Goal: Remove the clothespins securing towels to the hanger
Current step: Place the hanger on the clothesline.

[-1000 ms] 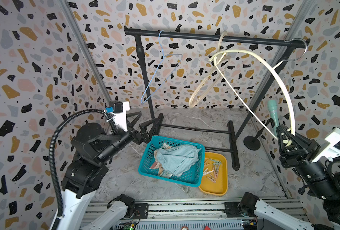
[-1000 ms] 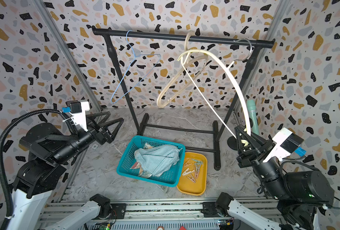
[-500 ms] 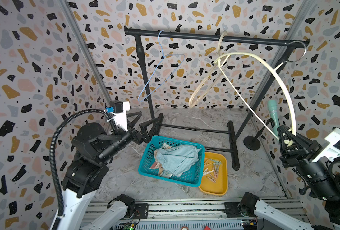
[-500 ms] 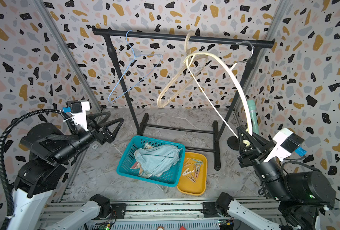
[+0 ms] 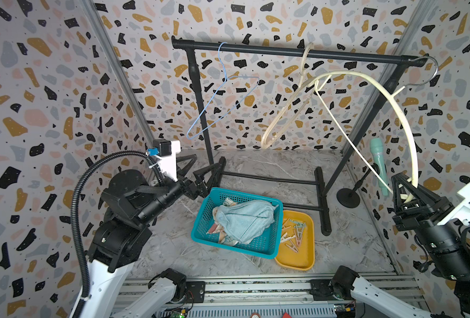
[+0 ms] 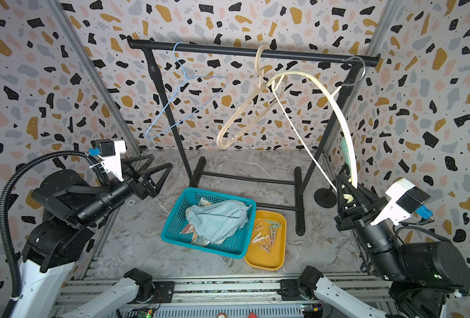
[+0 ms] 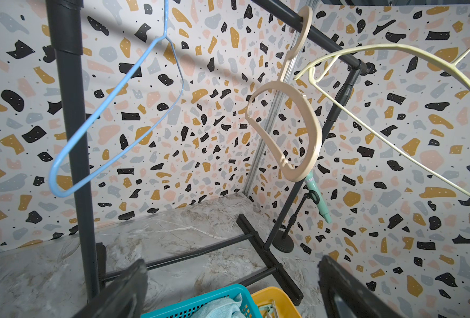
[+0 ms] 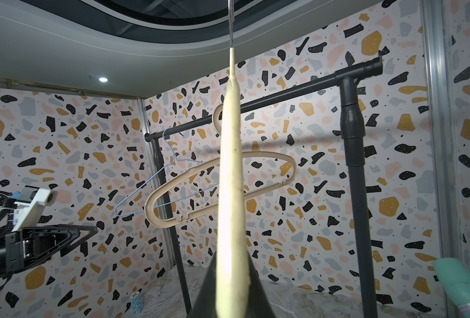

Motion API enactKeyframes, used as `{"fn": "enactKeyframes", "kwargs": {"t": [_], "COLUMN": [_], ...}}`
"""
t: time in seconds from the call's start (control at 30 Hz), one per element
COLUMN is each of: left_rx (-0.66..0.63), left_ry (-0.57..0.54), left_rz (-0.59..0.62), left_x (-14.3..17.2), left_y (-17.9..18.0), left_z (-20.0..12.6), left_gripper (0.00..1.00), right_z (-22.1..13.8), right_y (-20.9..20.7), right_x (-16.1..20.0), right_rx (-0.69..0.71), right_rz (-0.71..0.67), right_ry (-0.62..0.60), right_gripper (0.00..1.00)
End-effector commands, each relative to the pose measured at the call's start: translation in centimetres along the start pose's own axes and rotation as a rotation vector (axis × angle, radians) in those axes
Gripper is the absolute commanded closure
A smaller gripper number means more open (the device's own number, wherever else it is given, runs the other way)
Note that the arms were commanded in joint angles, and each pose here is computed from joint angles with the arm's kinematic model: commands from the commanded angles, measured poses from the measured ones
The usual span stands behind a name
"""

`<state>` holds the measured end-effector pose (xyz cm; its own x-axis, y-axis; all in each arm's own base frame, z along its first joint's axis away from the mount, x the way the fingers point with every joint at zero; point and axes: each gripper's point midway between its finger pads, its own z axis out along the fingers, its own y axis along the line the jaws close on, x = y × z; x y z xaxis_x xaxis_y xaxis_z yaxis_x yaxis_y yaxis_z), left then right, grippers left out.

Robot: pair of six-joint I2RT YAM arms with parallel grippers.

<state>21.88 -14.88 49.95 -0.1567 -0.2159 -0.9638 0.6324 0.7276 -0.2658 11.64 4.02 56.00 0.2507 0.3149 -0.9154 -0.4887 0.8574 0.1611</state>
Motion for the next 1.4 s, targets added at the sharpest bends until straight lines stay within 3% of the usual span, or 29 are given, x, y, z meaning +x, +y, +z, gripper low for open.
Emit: {"fn": "enactKeyframes", "kwargs": {"t": [0.0,0.53,1.37], "left_rx": [0.018,-0.054,-0.058], "left_ry": [-0.039,-0.016,-0.009], "left_rz": [0.005,0.007,0.018], "left_x": [-0.9,-0.1,0.4], "left_y": [-0.4,1.2,1.5], "left_z": [-0.1,0.5,1.0], "left_gripper": [0.03,0.03,0.03], "right_z": [-0.3,5.7,9.4], "right_y": [-0.5,-1.5,-3.2], "right_x": [-2.3,2.0,2.2], "right_rx": [0.03,0.211,0.418], "right_rz": [0.008,-0.085,-0.19], "right_ry": [-0.068,0.014,0.001], "right_gripper": [1.0,1.0,1.0]}}
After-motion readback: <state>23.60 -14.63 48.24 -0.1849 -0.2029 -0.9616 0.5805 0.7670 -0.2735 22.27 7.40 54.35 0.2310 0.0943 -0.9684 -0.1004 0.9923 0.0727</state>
